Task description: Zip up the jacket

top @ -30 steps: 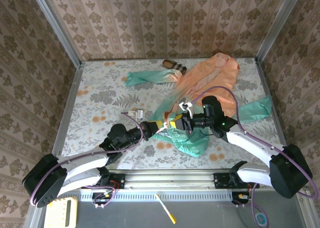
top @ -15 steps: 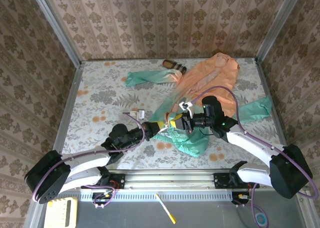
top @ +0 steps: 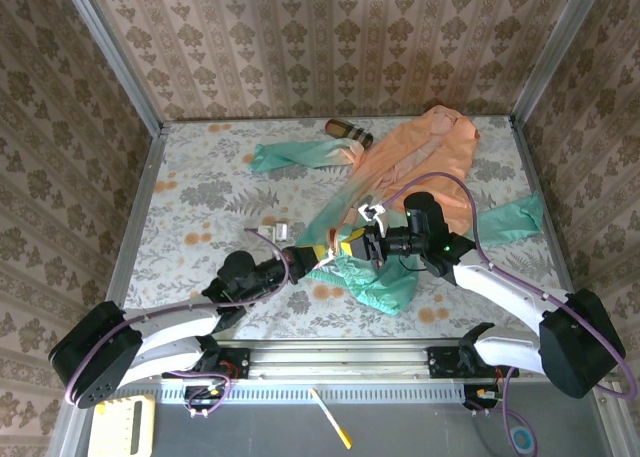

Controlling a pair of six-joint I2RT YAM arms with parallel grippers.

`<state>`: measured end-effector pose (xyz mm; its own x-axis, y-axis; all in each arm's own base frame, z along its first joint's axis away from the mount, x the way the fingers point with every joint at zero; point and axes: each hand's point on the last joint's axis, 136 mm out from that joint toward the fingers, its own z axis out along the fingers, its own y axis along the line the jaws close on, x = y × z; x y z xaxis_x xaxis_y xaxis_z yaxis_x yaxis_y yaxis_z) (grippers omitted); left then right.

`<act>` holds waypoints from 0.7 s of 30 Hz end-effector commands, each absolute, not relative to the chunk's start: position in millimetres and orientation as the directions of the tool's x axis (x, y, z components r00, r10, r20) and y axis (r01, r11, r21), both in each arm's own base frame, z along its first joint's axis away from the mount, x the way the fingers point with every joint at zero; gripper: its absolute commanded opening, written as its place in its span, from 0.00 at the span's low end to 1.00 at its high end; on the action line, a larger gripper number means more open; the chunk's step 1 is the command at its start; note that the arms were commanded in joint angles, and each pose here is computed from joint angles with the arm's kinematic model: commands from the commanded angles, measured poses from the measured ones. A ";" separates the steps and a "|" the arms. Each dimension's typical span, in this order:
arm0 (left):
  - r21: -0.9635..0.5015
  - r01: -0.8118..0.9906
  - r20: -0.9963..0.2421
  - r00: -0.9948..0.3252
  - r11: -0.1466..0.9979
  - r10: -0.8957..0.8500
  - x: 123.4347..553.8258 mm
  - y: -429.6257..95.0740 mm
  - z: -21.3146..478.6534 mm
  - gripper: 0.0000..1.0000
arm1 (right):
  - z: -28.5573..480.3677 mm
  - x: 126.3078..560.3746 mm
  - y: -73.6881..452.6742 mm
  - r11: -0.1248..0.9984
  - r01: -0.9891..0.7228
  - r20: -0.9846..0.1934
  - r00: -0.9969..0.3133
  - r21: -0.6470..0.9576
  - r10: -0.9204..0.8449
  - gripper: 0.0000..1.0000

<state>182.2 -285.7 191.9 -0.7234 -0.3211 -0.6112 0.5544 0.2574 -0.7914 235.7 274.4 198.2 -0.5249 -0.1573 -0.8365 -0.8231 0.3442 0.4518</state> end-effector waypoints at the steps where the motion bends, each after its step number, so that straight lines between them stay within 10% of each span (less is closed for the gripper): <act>1: -0.796 0.563 -0.604 -0.707 0.225 -0.367 183.0 -281.0 204.8 0.00 | 207.5 235.9 273.4 0.333 -0.849 -0.868 -0.476 0.410 -0.145 0.00; 21: -0.790 0.580 -0.611 -0.718 0.198 -0.335 179.3 -292.1 210.6 0.00 | 210.5 235.0 275.3 0.316 -0.854 -0.870 -0.473 0.414 -0.139 0.00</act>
<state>181.0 -287.1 191.3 -0.7342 -0.3210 -0.5982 0.5442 0.2485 -0.8013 235.6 274.4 198.3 -0.5253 -0.1573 -0.8363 -0.8230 0.3436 0.4523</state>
